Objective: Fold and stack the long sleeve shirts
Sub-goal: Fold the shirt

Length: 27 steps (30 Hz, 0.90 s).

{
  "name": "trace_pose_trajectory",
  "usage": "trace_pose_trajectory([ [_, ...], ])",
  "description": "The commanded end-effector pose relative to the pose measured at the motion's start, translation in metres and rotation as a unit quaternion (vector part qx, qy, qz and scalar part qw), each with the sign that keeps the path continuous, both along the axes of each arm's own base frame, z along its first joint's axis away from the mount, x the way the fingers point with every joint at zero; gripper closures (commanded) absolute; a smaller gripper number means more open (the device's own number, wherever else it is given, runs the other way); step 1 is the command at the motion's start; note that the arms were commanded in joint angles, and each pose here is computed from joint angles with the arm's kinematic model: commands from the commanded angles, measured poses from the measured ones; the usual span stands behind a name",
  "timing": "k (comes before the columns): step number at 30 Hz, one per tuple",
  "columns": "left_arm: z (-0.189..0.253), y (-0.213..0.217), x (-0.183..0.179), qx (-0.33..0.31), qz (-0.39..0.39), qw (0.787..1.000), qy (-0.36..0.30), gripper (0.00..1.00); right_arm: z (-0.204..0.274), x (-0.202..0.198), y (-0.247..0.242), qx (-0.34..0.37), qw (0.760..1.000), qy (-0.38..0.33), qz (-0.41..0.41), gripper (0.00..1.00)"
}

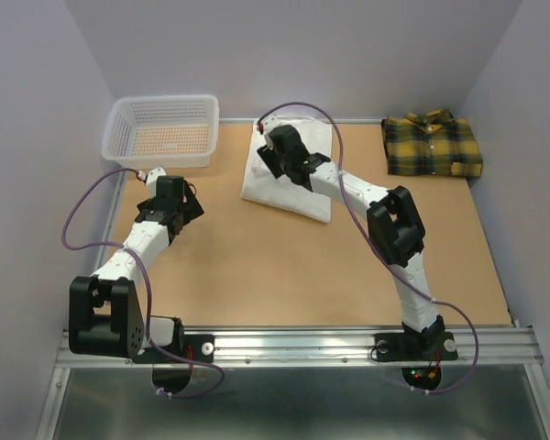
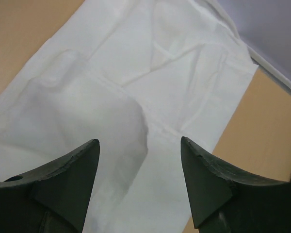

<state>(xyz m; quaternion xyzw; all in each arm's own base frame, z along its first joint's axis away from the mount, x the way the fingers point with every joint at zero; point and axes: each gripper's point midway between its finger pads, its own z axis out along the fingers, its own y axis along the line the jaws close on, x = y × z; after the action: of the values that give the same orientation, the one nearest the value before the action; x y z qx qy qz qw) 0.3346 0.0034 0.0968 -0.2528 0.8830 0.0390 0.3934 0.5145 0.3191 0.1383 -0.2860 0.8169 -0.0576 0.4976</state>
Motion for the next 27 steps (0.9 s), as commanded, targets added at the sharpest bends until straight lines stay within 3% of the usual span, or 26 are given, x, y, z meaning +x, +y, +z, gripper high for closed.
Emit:
trace_pose_trajectory([
  [1,0.016,-0.004,0.015,-0.006,-0.013,0.999,-0.029,0.01,0.048,0.036,-0.012,0.046,0.996,-0.059,-0.042,0.27],
  [7,0.017,-0.016,0.019,-0.024,-0.046,0.998,-0.036,0.01,0.068,0.023,0.010,0.106,0.993,-0.043,0.012,0.26],
  [11,0.020,-0.030,0.022,-0.048,-0.082,0.994,-0.051,0.01,0.066,0.016,0.006,0.131,0.991,-0.030,-0.008,0.26],
  [15,0.026,-0.064,0.025,-0.113,-0.139,0.982,-0.067,0.03,0.061,0.000,-0.001,0.157,0.987,-0.006,-0.022,0.27],
  [23,0.049,-0.127,0.060,-0.147,-0.195,0.966,-0.082,0.07,0.043,-0.013,-0.072,0.270,0.954,0.070,-0.107,0.31],
  [27,0.023,-0.142,0.086,-0.150,-0.194,0.968,-0.045,0.11,0.024,-0.030,-0.098,0.297,0.939,0.111,-0.131,0.32],
])
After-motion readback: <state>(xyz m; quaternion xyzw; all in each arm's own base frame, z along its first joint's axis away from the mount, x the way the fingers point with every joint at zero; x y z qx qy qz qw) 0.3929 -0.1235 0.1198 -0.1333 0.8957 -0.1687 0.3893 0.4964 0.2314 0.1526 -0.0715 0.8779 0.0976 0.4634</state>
